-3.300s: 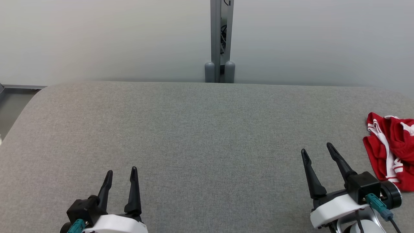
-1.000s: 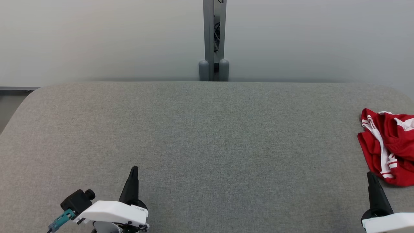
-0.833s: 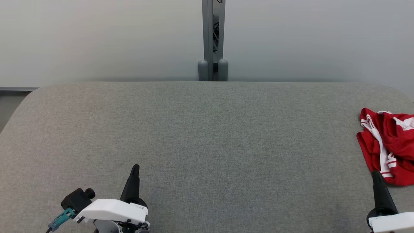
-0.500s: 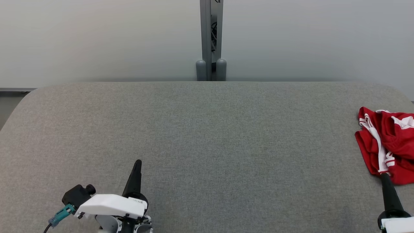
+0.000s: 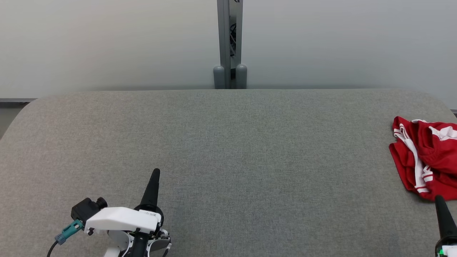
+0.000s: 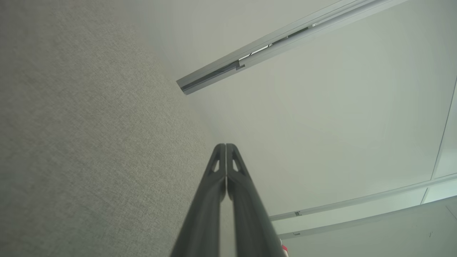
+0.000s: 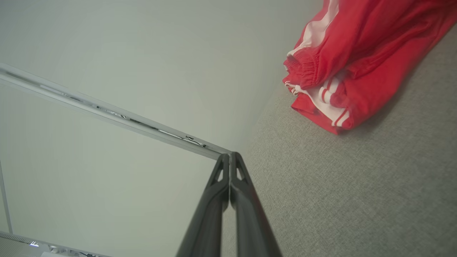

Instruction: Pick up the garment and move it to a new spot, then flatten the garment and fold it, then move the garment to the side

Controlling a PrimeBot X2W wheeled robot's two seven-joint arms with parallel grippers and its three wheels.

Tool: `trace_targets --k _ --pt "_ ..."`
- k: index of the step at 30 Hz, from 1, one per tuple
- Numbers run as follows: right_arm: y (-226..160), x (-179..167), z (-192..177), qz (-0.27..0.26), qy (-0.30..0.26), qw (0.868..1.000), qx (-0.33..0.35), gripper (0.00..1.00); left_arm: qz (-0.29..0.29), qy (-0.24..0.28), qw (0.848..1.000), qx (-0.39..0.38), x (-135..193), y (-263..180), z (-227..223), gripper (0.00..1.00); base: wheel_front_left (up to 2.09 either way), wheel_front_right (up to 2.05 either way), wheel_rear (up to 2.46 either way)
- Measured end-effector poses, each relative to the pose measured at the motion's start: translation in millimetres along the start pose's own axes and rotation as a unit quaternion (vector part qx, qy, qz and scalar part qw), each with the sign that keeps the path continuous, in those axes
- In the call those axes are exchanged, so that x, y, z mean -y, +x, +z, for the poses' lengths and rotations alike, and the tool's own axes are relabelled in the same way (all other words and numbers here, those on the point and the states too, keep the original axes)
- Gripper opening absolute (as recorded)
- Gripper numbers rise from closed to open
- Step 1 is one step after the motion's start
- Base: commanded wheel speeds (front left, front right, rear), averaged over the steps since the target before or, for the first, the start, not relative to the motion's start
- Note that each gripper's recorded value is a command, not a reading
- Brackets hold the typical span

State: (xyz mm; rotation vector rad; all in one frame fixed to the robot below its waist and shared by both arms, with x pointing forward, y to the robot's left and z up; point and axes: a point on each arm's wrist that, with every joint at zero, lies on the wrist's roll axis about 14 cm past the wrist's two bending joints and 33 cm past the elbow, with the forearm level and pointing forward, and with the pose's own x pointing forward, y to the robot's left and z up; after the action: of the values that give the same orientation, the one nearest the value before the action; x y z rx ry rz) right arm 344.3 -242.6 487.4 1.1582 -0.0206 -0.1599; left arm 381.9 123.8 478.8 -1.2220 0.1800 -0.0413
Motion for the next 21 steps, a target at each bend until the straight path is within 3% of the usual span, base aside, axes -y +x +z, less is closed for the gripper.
trace_targets --k 21 --pt "-9.3 4.2 26.1 0.004 0.097 0.995 0.027 0.00 -0.026 -0.075 0.997 -0.020 17.4 10.6 -6.3 0.00 0.00 0.00 0.00"
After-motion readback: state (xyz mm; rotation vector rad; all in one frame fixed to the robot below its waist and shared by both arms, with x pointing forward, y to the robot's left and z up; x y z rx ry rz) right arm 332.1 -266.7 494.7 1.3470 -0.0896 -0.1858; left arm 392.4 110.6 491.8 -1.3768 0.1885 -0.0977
